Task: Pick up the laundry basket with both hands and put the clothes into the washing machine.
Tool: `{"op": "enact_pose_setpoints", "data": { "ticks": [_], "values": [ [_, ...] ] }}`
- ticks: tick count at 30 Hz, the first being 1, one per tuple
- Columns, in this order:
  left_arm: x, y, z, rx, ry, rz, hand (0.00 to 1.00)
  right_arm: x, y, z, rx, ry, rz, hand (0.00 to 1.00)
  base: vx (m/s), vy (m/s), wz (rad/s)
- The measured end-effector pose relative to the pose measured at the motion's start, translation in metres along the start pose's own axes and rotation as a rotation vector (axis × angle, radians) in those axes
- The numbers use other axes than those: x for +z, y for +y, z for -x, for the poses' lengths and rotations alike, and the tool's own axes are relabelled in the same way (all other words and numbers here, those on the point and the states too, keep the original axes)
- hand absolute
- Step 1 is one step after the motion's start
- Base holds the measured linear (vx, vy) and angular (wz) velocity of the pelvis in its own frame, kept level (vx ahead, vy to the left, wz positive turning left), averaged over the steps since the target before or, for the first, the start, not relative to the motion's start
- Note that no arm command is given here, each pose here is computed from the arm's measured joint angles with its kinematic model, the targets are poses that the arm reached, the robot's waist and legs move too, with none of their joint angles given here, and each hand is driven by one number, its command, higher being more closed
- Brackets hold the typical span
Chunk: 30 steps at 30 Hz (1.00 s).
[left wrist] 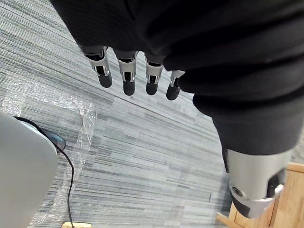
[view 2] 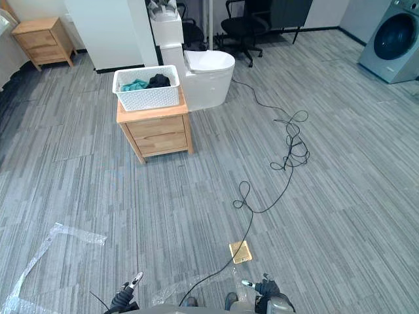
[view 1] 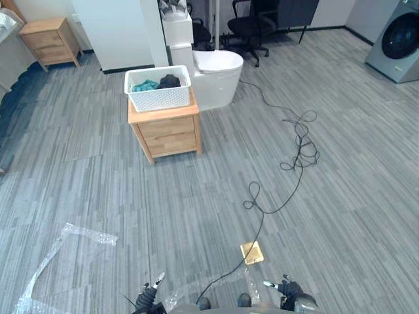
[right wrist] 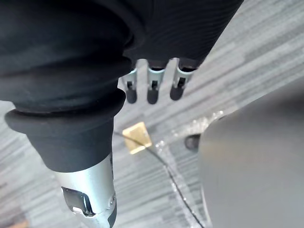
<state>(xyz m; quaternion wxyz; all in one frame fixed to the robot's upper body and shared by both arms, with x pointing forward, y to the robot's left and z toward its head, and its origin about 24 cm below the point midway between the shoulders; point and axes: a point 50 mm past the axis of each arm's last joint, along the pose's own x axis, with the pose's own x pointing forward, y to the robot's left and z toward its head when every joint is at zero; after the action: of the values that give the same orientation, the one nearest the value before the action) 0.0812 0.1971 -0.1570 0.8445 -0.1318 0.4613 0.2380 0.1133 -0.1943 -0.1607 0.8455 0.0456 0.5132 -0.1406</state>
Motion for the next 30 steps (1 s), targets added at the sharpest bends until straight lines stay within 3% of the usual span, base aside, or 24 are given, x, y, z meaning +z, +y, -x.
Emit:
{"op": "enact_pose_setpoints", "data": {
  "ticks": [8,16,19,26,30],
  "values": [
    [0.01,0.002,-0.004,-0.003,-0.015,0.0,0.0,0.014,-0.001,0.003,-0.009,-0.103,-0.127,0.0,0.12,0.026,0.11],
    [0.032,-0.017,-0.012,-0.056,-0.049,0.019,0.0,0.01,-0.003,0.001,-0.031,-0.067,-0.253,0.0,0.6,-0.202,0.28],
    [0.019,-0.014,-0.007,-0.045,-0.023,0.082,0.0,0.017,0.001,0.001,-0.013,-0.083,-0.222,0.0,0.78,-0.342,-0.31],
    [0.032,-0.004,-0.007,-0.029,-0.091,0.093,0.0,0.05,0.024,-0.004,0.038,-0.14,-0.166,0.0,0.71,-0.101,-0.76],
    [-0.007,0.016,0.004,0.06,0.016,0.111,0.0,0.059,0.02,-0.003,0.025,-0.193,-0.114,0.0,0.66,0.22,-0.86]
  ]
}}
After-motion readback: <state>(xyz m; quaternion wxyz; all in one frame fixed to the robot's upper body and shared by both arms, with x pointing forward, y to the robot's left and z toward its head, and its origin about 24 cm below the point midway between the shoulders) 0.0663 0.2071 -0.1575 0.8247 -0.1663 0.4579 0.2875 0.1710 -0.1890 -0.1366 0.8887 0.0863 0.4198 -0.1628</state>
